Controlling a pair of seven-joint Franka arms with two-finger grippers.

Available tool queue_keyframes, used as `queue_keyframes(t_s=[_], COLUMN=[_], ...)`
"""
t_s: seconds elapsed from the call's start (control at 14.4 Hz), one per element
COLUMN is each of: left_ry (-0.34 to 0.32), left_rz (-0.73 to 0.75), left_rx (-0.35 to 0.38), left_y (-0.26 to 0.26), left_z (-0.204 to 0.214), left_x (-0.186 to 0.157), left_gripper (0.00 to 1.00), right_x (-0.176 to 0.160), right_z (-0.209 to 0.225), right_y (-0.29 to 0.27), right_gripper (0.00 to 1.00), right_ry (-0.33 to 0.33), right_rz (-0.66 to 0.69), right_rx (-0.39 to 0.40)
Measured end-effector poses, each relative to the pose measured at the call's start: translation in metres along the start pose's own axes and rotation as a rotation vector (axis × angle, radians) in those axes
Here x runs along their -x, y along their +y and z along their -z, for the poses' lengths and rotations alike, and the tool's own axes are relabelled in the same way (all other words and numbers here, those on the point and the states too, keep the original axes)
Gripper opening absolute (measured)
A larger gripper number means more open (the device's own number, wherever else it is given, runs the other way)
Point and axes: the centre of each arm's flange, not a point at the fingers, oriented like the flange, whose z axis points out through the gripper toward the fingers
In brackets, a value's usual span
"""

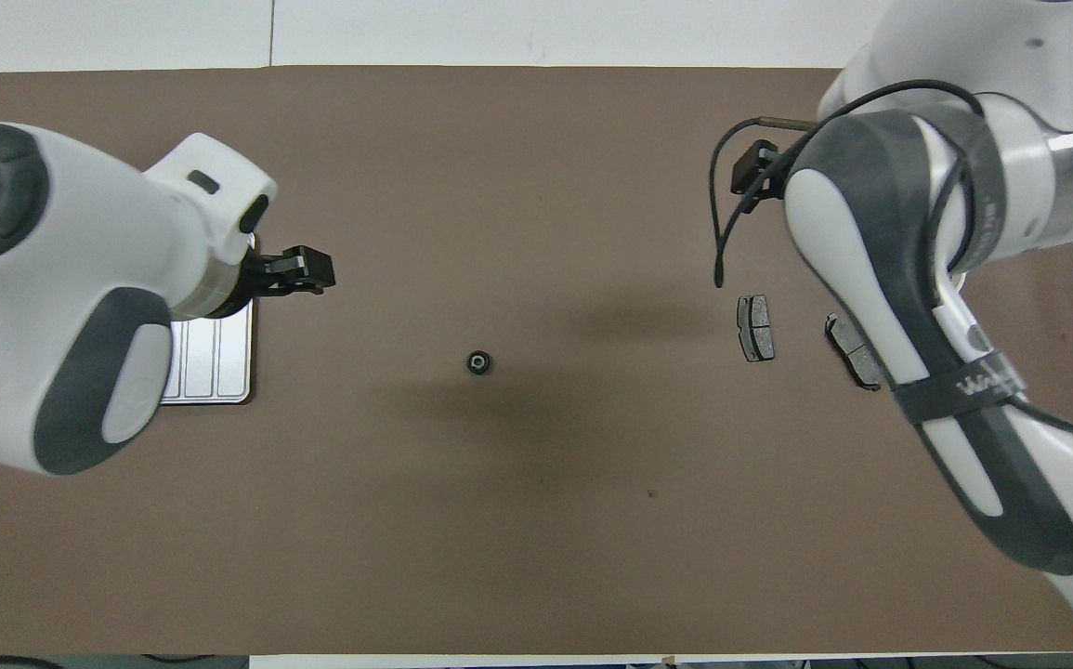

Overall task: Pick bearing gear from pile to tray
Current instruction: 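Withdraw the right gripper while the left gripper reaches the bearing, then lower the left gripper onto the black bearing and grasp it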

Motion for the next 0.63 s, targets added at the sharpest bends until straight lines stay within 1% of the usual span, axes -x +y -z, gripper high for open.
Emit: queue_keyframes(t_s=[0.14,0.21,0.28,0.49,0.63], left_ry=[0.009,-0.002,-0.011,-0.008,-0.016], left_rz=[0.045,0.063,0.082,0.113,0.136], left_rx=[0.000,-0.010,-0.018,-0.012,-0.017], left_y=[0.038,0.049,0.061,0.090,0.108], left_z=[-0.038,-0.059,-0.079,-0.124,-0.144], left_x=[-0.003,-0.003,-0.001,0.001,0.011], left_gripper=[1.00,1.00,1.00,1.00,1.00], right_x=[-0.018,-0.024,-0.027,-0.027,-0.027], right_z=[-0.029,-0.047,-0.066,-0.116,-0.141], right_y=[0.046,0.060,0.068,0.077,0.089], right_gripper=[1.00,1.00,1.00,1.00,1.00], right_ry=[0.022,0.037,0.051,0.093,0.090], right_rz=[0.024,0.024,0.022,0.029,-0.005], right_rx=[0.019,0.029,0.041,0.075,0.082])
